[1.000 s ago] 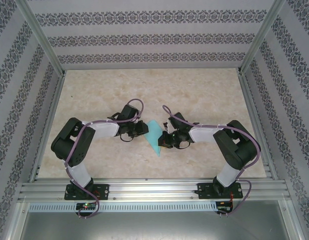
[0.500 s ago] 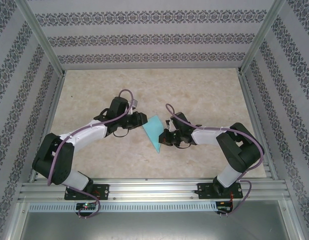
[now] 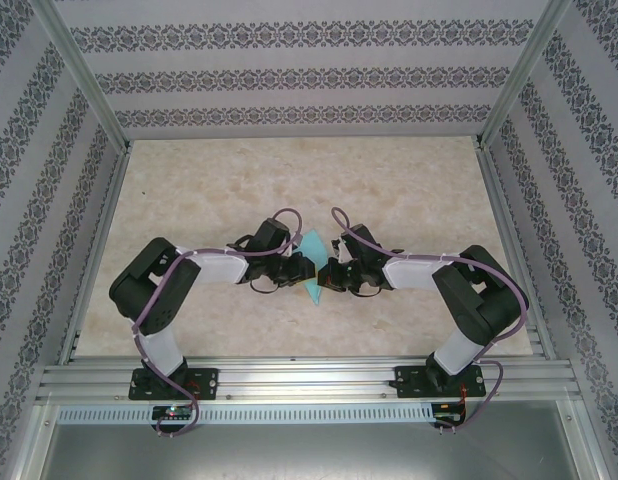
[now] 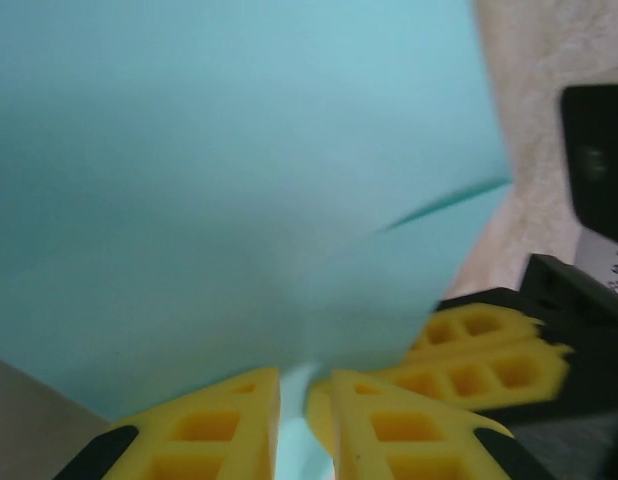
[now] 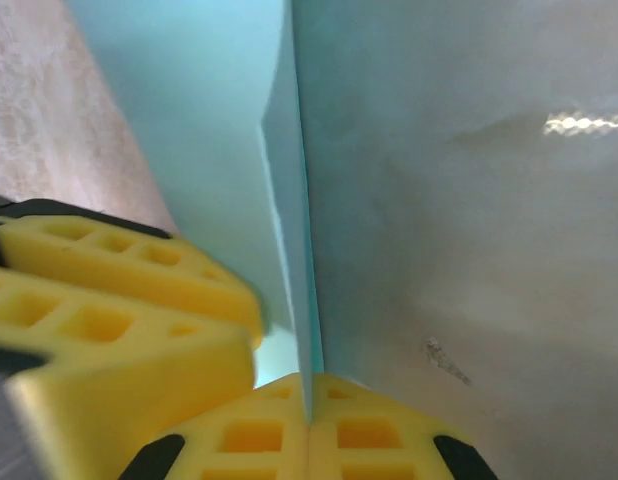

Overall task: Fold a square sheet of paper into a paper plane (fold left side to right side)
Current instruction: Fold the wing for the fifth time at the center of the table.

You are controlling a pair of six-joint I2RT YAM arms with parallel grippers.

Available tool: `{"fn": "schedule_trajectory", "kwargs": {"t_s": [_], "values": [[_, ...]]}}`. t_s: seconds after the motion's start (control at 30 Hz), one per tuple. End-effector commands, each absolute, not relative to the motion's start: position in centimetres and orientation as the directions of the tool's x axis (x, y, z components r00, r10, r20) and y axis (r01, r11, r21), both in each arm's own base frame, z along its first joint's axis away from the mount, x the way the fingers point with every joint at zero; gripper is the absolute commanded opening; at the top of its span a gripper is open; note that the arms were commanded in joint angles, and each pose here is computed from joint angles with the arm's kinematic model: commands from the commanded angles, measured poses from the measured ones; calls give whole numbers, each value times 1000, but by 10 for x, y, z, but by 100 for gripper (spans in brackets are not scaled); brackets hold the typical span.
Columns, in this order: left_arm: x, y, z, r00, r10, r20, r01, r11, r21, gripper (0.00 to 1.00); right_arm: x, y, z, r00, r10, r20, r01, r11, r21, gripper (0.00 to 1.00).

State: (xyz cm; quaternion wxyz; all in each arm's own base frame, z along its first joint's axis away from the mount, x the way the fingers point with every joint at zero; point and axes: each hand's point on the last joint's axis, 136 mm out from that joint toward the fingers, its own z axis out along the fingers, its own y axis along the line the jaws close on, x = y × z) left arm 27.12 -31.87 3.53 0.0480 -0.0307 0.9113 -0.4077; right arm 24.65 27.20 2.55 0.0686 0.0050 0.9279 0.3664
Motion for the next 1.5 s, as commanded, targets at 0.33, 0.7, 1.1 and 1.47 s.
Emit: {"fn": "schedule_trajectory", "kwargs": {"t_s": [0.33, 0.7, 1.1, 1.47], "values": [[278, -316, 15, -986, -159, -59, -67, 687, -724, 19, 244, 270, 31, -991, 50, -122, -49, 720, 692, 18], [278, -316, 11, -985, -161, -58, -70, 688, -722, 18, 217, 267, 20, -998, 44, -47, 0, 724, 690, 24], [278, -315, 11, -986, -159, -57, -70, 692, -718, 18, 210, 276, 14, -999, 29, -12, 12, 717, 697, 18], [277, -314, 8, -986, -157, -53, -73, 696, -715, 17, 210, 277, 12, -1000, 28, -10, 13, 716, 698, 4]]}}
